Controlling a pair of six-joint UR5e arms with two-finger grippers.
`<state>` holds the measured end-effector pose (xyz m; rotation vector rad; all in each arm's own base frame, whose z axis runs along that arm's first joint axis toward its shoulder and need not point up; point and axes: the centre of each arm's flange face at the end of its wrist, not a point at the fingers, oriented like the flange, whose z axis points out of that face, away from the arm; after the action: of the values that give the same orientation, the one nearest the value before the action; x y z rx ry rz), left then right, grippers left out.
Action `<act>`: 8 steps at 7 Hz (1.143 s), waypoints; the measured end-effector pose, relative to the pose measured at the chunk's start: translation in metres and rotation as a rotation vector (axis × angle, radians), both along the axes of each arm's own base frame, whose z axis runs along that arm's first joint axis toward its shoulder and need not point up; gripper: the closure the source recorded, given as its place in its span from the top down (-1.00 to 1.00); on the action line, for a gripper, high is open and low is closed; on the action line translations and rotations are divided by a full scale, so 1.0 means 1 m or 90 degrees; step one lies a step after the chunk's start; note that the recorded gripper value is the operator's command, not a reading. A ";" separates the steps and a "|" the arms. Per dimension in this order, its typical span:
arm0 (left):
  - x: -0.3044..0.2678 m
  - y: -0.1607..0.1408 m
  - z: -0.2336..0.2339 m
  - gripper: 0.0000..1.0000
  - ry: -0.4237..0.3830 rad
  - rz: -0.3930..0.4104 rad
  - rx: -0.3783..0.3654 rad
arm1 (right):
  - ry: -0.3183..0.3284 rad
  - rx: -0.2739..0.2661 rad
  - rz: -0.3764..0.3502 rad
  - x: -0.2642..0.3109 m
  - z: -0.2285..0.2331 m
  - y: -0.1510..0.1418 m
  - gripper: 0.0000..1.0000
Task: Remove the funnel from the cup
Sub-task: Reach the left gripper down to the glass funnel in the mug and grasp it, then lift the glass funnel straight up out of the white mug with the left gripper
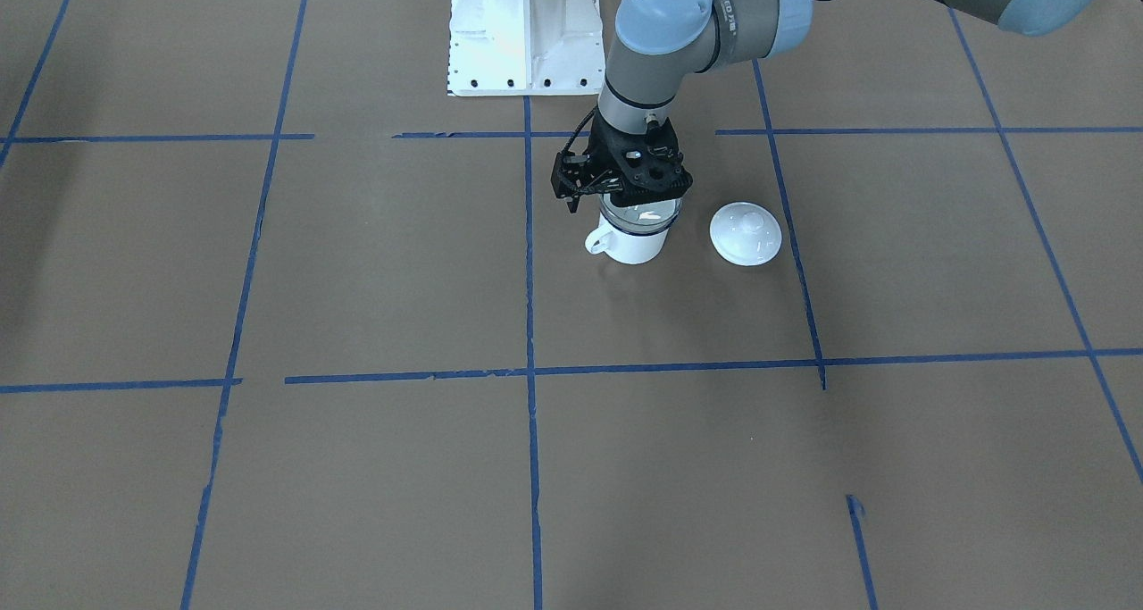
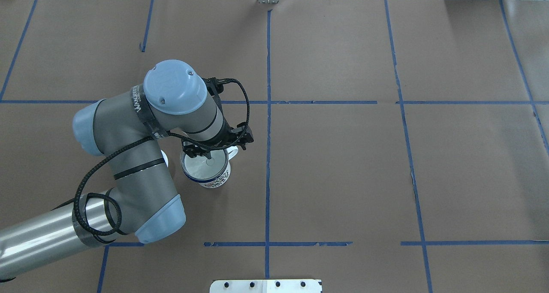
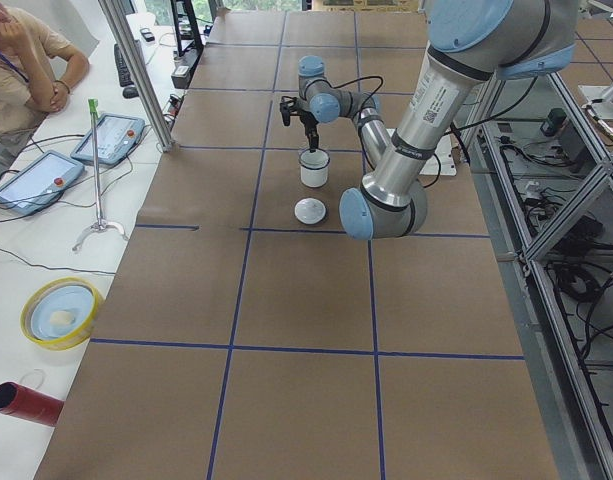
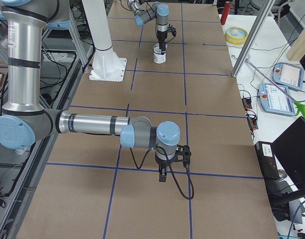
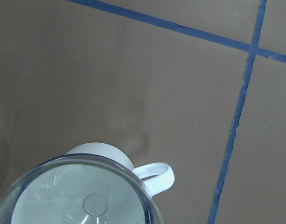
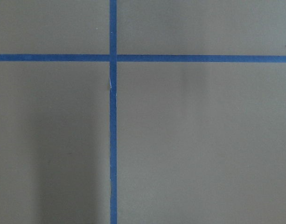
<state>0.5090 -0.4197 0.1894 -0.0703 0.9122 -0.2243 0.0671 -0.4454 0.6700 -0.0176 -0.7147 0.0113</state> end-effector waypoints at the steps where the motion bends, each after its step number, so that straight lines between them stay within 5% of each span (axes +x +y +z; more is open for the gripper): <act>1: 0.000 0.000 -0.001 -1.00 0.003 0.000 0.003 | 0.000 0.000 0.000 0.000 0.000 0.000 1.00; 5: -0.010 0.005 -0.009 -1.00 0.013 0.001 0.016 | 0.000 0.000 0.000 0.000 0.000 0.000 1.00; 8: -0.073 0.007 -0.049 -1.00 0.022 -0.030 0.027 | 0.000 0.000 0.000 0.000 0.000 0.000 1.00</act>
<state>0.4356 -0.4130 0.1406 -0.0132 0.9535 -0.2473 0.0671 -0.4454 0.6700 -0.0176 -0.7147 0.0113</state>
